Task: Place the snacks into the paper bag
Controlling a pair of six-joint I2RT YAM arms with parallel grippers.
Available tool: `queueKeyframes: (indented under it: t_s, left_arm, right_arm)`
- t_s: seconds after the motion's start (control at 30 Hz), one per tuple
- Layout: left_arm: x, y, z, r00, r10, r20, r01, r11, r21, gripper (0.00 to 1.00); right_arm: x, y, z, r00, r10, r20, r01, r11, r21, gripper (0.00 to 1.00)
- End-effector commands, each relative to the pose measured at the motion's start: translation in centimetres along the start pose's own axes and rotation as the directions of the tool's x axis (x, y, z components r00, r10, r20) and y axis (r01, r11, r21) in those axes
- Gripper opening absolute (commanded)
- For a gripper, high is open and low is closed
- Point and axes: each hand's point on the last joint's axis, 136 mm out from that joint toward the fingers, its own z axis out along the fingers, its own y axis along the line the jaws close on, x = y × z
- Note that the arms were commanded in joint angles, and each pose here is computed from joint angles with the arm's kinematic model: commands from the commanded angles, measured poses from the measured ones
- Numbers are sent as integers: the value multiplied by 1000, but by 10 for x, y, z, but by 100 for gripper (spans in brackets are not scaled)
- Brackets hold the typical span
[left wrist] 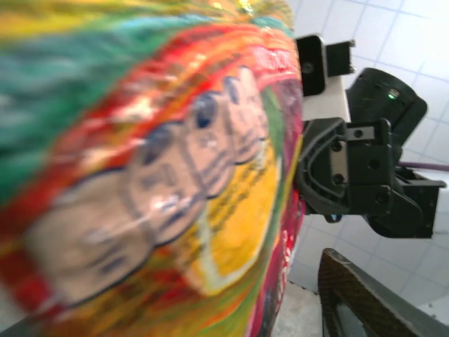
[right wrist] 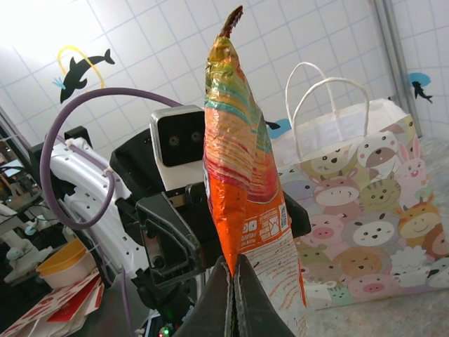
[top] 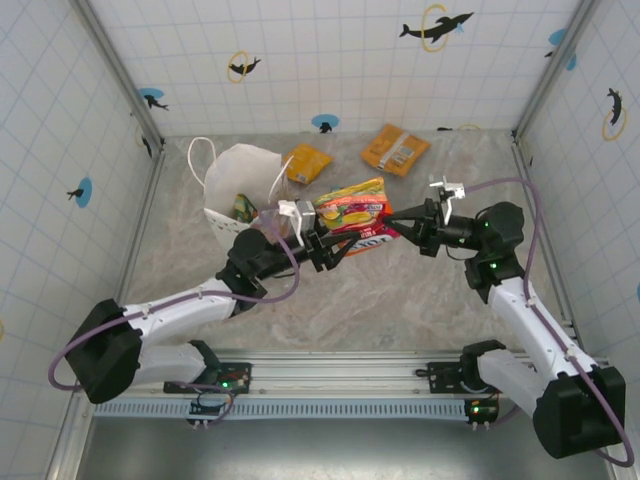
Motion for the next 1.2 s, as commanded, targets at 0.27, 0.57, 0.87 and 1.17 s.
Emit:
queueKeyframes:
  t_s: [0.27, 0.57, 0.87, 1.17]
  left_arm:
    - [-10, -14, -4, 999, 42, 11, -43, 997, 57, 45]
    - [-16, -7, -3, 999, 42, -10, -42, 999, -4, 20]
    - [-41, 31, -12, 987, 141, -82, -159, 945, -285, 2]
    - [-123, 53, -17, 918, 333, -214, -396, 771, -499, 0]
  right_arm:
    - [-18, -1, 2, 997, -56, 55, 55, 998, 13, 0]
    - [-10, -14, -3, 997, -9, 77, 4, 998, 66, 0]
    - [-12, -40, -10, 986, 18, 166, -57, 970, 234, 40]
    - [24, -62, 18, 998, 23, 62, -47, 912, 408, 46]
